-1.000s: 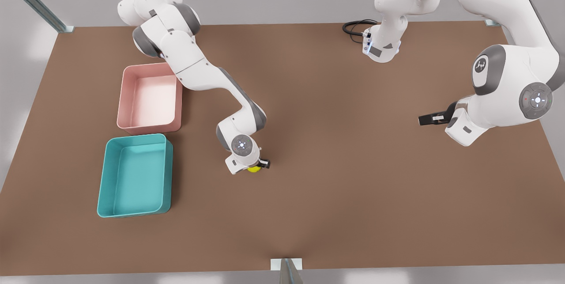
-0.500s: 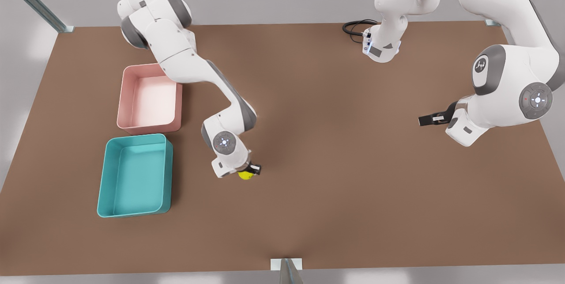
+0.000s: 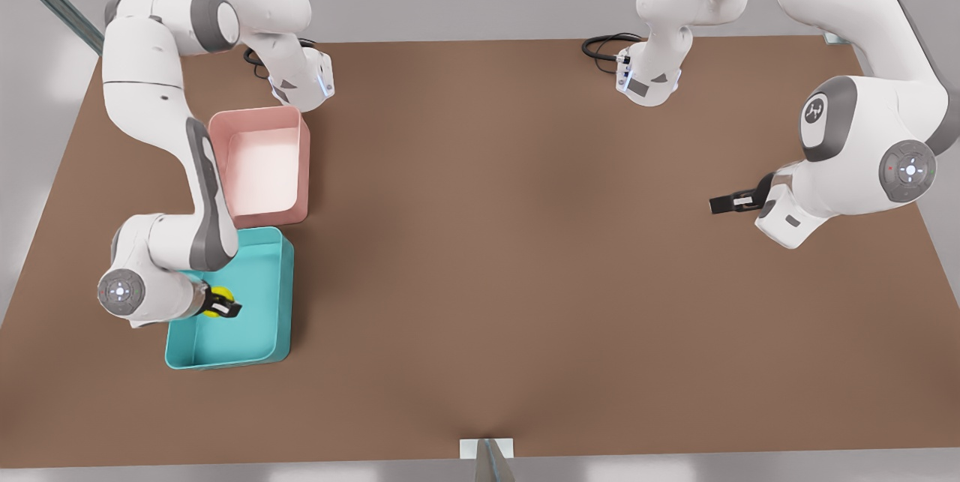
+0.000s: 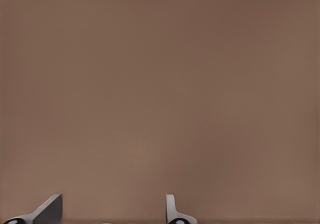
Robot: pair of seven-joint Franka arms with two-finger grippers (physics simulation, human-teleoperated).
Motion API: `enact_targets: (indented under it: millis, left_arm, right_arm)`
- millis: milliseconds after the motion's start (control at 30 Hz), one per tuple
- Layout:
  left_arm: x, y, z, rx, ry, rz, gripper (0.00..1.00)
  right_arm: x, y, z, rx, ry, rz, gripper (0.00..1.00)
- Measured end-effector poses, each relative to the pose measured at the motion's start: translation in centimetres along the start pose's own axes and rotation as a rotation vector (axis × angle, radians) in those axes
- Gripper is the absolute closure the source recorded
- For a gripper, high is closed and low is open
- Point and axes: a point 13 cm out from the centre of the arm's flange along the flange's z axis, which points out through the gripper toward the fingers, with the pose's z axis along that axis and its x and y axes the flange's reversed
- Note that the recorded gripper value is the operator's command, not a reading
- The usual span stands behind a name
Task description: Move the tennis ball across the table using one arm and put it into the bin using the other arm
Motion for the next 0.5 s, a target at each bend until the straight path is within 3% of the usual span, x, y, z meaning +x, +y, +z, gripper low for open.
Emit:
enact_targets:
  millis: [133, 267, 333, 400, 500]
  left_arm:
    - [-0.1, 0.0, 0.2, -0.001, 0.003, -0.002, 0.00]
    - [-0.1, 0.0, 0.2, -0.001, 0.003, -0.003, 0.00]
    - [-0.1, 0.0, 0.2, -0.001, 0.004, -0.004, 0.00]
    - [-0.1, 0.0, 0.2, 0.000, 0.004, -0.004, 0.00]
    - [-0.1, 0.0, 0.2, -0.001, 0.004, -0.004, 0.00]
  right_arm:
    - [0.1, -0.6, 0.5, 0.019, 0.021, -0.090, 0.00]
    - [-0.9, 2.9, -11.1, -0.056, -0.103, -0.173, 0.00]
    - [1.7, 3.2, -18.2, -0.075, -0.145, -0.217, 0.00]
    - [8.1, 1.2, -25.9, -0.081, -0.174, -0.259, 0.00]
    - [14.2, -0.9, -28.6, -0.061, -0.140, -0.304, 0.00]
